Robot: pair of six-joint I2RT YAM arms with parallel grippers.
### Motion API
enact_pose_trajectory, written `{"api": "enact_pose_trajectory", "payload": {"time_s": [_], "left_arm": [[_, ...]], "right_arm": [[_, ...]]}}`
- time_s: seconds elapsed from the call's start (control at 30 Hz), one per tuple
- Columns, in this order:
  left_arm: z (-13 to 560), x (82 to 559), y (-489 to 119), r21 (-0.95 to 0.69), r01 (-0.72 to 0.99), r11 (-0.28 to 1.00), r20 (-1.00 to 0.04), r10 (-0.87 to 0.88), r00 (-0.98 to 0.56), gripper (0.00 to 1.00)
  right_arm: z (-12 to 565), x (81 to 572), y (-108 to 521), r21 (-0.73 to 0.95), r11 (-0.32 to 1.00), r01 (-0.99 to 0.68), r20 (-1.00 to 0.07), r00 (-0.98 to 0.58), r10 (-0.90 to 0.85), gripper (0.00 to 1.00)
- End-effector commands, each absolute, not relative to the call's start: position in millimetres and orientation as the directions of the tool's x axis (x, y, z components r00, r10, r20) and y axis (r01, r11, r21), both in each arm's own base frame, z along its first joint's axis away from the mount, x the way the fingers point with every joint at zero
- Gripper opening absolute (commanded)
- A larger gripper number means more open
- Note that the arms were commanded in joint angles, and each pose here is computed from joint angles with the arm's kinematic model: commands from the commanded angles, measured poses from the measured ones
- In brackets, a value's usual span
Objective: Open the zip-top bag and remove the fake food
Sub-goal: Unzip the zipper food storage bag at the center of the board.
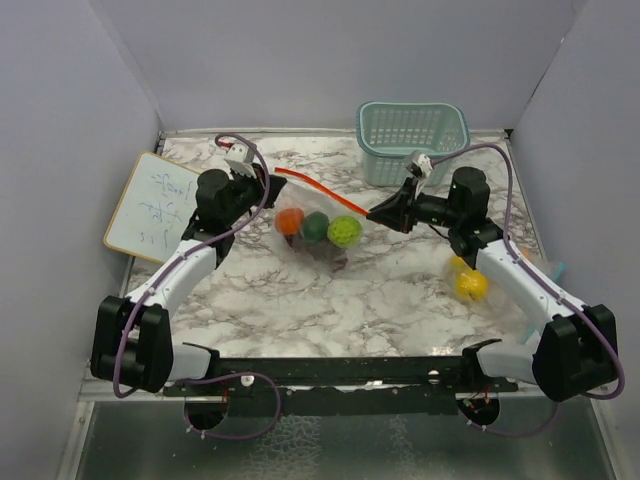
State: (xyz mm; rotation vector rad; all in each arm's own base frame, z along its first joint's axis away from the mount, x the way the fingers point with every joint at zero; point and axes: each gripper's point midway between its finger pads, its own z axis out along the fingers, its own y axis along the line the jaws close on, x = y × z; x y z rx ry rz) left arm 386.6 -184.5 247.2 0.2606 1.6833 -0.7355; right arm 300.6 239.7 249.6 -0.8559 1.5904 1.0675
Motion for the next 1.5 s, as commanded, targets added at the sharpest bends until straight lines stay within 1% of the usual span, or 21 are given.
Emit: {"api": "enact_pose_trajectory", "payload": {"time_s": [0.0, 0.2, 0.3, 0.4, 0.43, 0.53, 0.57, 0.63, 0.73, 0.83, 1.0, 1.03, 1.07, 1.13, 1.17, 1.37, 1.47], "left_arm": [[272, 426, -148, -0.373, 0.408, 0.833, -0.928, -0.329, -0.176, 0.00], [275, 427, -166, -0.413, 0.491, 0.767, -0.910, -0.368, -0.191, 0.00], [277, 421, -179, -0.422, 0.553, 0.718, -0.905, -0.370, -0.210, 0.00], [272, 410, -197, -0.413, 0.616, 0.671, -0.910, -0.327, -0.253, 0.00], [270, 404, -204, -0.406, 0.634, 0.658, -0.914, -0.311, -0.262, 0.00], [259, 385, -222, -0.375, 0.683, 0.627, -0.927, -0.253, -0.277, 0.00], [255, 378, -228, -0.364, 0.698, 0.616, -0.931, -0.234, -0.280, 0.00], [247, 364, -238, -0.352, 0.729, 0.588, -0.936, -0.203, -0.288, 0.00], [238, 349, -247, -0.353, 0.751, 0.558, -0.935, -0.179, -0.307, 0.00], [234, 341, -249, -0.354, 0.758, 0.548, -0.934, -0.173, -0.312, 0.00], [243, 336, -247, -0.334, 0.771, 0.542, -0.942, -0.166, -0.291, 0.00], [244, 335, -248, -0.332, 0.774, 0.539, -0.943, -0.166, -0.289, 0.00], [245, 334, -248, -0.331, 0.775, 0.538, -0.943, -0.167, -0.287, 0.00], [247, 334, -248, -0.329, 0.776, 0.538, -0.944, -0.167, -0.285, 0.00], [247, 334, -248, -0.328, 0.777, 0.538, -0.944, -0.167, -0.284, 0.00], [242, 337, -248, -0.331, 0.771, 0.545, -0.943, -0.162, -0.290, 0.00], [245, 336, -249, -0.331, 0.776, 0.537, -0.943, -0.168, -0.286, 0.00]], "right_arm": [[247, 298, 225, 0.212, 0.430, -0.878, -0.966, -0.255, -0.043, 0.01], [245, 293, 224, 0.210, 0.431, -0.877, -0.965, -0.258, -0.055, 0.01], [248, 289, 228, 0.214, 0.389, -0.896, -0.965, -0.256, -0.060, 0.01], [252, 282, 232, 0.223, 0.340, -0.914, -0.965, -0.257, -0.059, 0.03], [254, 282, 232, 0.225, 0.338, -0.914, -0.965, -0.257, -0.053, 0.07], [263, 284, 232, 0.218, 0.345, -0.913, -0.969, -0.245, -0.037, 0.30], [266, 286, 232, 0.216, 0.352, -0.911, -0.970, -0.242, -0.032, 0.36], [271, 291, 232, 0.213, 0.370, -0.904, -0.971, -0.238, -0.022, 0.42], [277, 302, 231, 0.214, 0.408, -0.887, -0.971, -0.238, -0.008, 0.45], [278, 315, 230, 0.219, 0.447, -0.867, -0.970, -0.243, 0.002, 0.45], [255, 339, 230, 0.231, 0.497, -0.837, -0.964, -0.267, -0.002, 0.44], [251, 343, 231, 0.236, 0.501, -0.833, -0.962, -0.275, -0.004, 0.39], [249, 345, 232, 0.244, 0.499, -0.832, -0.959, -0.284, -0.004, 0.32], [245, 347, 235, 0.262, 0.484, -0.835, -0.954, -0.301, -0.004, 0.23], [245, 347, 236, 0.271, 0.475, -0.837, -0.951, -0.308, 0.000, 0.21], [239, 335, 244, 0.315, 0.414, -0.854, -0.941, -0.339, 0.017, 0.17], [227, 331, 246, 0.329, 0.415, -0.848, -0.932, -0.361, 0.002, 0.11]]}}
